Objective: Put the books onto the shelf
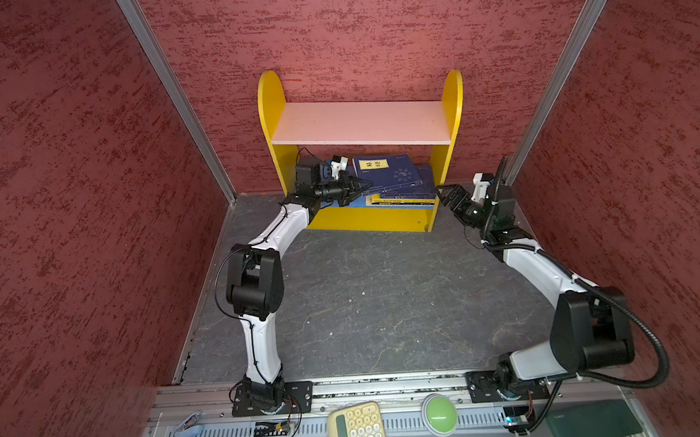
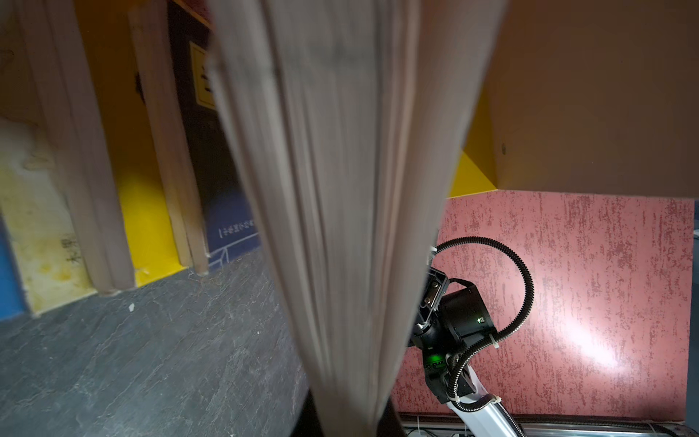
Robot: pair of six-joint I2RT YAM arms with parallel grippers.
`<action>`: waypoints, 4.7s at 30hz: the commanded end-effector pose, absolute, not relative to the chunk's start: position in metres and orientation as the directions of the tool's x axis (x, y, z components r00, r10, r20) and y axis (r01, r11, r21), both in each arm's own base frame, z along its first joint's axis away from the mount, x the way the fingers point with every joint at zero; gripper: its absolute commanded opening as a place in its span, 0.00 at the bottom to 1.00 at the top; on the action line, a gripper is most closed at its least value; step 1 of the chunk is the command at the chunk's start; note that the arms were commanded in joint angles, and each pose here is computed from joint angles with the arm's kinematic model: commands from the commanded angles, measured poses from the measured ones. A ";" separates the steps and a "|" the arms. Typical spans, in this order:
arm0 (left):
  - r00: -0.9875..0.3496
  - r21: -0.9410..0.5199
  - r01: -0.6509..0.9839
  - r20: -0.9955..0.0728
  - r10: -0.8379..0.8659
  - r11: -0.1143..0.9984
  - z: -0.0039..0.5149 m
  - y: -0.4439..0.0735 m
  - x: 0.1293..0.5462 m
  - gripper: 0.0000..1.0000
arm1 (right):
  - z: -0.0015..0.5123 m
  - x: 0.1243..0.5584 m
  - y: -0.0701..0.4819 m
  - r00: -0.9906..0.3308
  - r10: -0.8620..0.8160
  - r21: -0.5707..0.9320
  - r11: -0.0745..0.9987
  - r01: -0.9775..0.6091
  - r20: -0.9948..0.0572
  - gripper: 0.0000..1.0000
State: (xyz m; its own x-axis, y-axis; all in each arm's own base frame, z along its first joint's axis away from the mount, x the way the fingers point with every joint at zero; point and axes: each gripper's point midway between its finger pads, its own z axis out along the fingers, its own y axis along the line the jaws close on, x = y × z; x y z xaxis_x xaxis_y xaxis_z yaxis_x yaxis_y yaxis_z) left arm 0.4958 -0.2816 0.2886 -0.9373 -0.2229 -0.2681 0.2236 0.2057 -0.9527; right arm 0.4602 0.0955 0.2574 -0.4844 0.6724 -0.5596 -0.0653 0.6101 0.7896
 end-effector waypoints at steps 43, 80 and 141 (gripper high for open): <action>-0.965 -0.946 0.246 -0.259 -0.034 0.211 0.236 -0.359 0.534 0.06 | 0.230 0.549 0.096 -0.393 0.649 0.706 0.709 -0.001 -0.652 0.99; -0.939 -0.944 0.198 -0.260 -0.226 0.264 0.236 -0.340 0.578 0.20 | 0.173 0.544 0.087 -0.420 0.699 0.718 0.681 0.144 -0.579 0.99; -0.356 -0.271 -0.366 -0.843 -0.403 0.890 0.205 -0.037 0.338 0.99 | 0.221 0.405 -0.024 -0.257 0.309 0.206 0.910 0.361 -0.916 0.99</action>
